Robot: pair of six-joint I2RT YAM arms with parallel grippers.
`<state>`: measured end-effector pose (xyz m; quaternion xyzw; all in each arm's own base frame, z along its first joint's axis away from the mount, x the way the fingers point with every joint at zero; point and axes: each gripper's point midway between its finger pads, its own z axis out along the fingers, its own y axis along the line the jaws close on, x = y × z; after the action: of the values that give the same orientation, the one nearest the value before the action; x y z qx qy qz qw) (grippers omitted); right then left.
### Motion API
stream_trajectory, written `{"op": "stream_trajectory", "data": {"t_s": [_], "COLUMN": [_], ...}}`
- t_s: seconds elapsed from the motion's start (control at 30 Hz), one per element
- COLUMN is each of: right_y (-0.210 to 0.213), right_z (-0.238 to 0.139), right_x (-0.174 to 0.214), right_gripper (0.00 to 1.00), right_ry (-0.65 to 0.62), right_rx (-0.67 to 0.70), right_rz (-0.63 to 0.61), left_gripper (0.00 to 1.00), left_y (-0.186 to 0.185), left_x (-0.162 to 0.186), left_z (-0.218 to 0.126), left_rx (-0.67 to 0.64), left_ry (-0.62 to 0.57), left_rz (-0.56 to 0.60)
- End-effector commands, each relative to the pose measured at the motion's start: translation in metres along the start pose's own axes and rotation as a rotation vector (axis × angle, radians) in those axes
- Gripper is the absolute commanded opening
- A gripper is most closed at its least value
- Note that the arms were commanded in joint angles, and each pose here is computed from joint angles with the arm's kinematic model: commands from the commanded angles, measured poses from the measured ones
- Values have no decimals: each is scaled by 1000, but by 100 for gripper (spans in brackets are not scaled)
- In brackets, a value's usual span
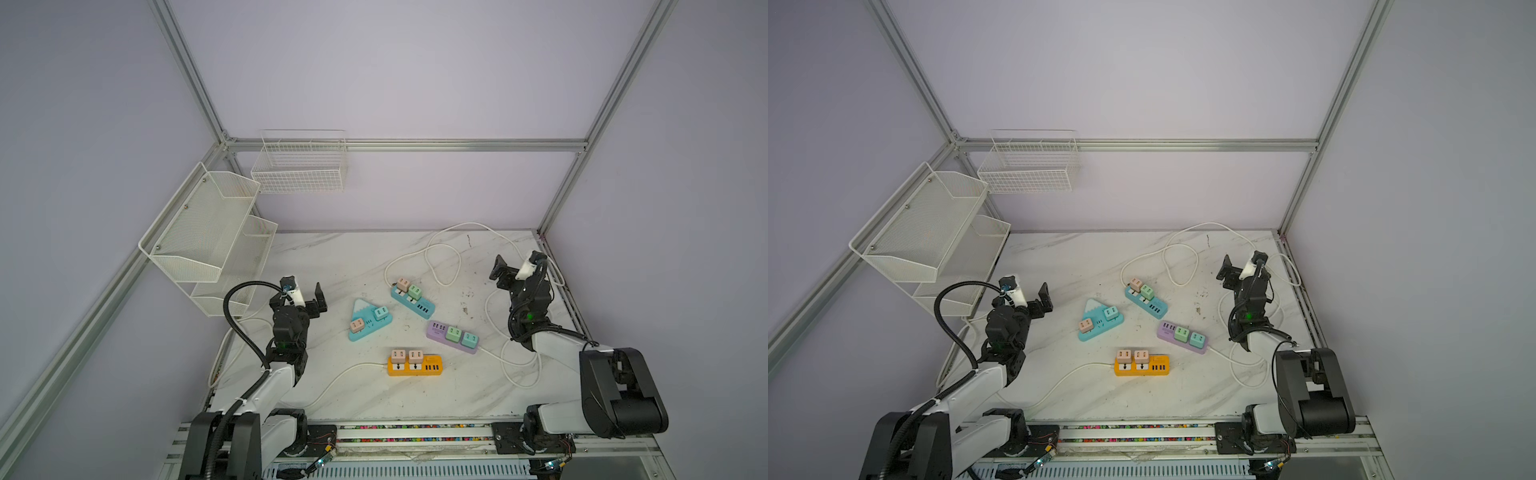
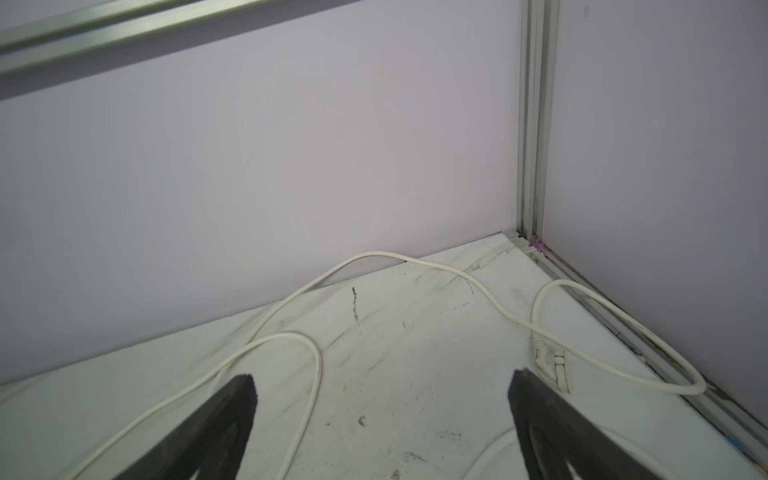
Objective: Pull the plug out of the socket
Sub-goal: 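Move the left and right grippers toward the yellow power strip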
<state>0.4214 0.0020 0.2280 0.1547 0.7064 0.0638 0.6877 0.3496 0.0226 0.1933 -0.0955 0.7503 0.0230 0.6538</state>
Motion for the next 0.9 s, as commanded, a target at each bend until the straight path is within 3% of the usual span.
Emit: {"op": "stream_trajectory", "data": {"t_s": [0.0, 0.1, 0.23, 0.47, 0.7, 0.87], "right_y": [-19, -21, 4, 35, 54, 73], "right_z": [-12, -28, -41, -54, -67, -83], "right_x": [12, 12, 7, 11, 22, 34], "right_gripper": [97, 97, 97, 97, 97, 97], "right_ry": [95, 104, 153, 273, 386, 472], "right_rx": [119, 121, -20, -169, -218, -267], "right_rz": [181, 327, 321, 314, 289, 244], "left_gripper": [100, 100, 100, 100, 100, 100], "left_y": [1, 25, 17, -19, -64, -86], "left_x": [-27, -18, -9, 4, 15, 32], "left_z": [-8, -21, -23, -24, -37, -52], "left_rx": [-14, -145, -94, 57, 277, 327], "left_ry": [15, 20, 45, 260, 383, 472], "left_rz": [-181, -374, -462, -476, -542, -533]}}
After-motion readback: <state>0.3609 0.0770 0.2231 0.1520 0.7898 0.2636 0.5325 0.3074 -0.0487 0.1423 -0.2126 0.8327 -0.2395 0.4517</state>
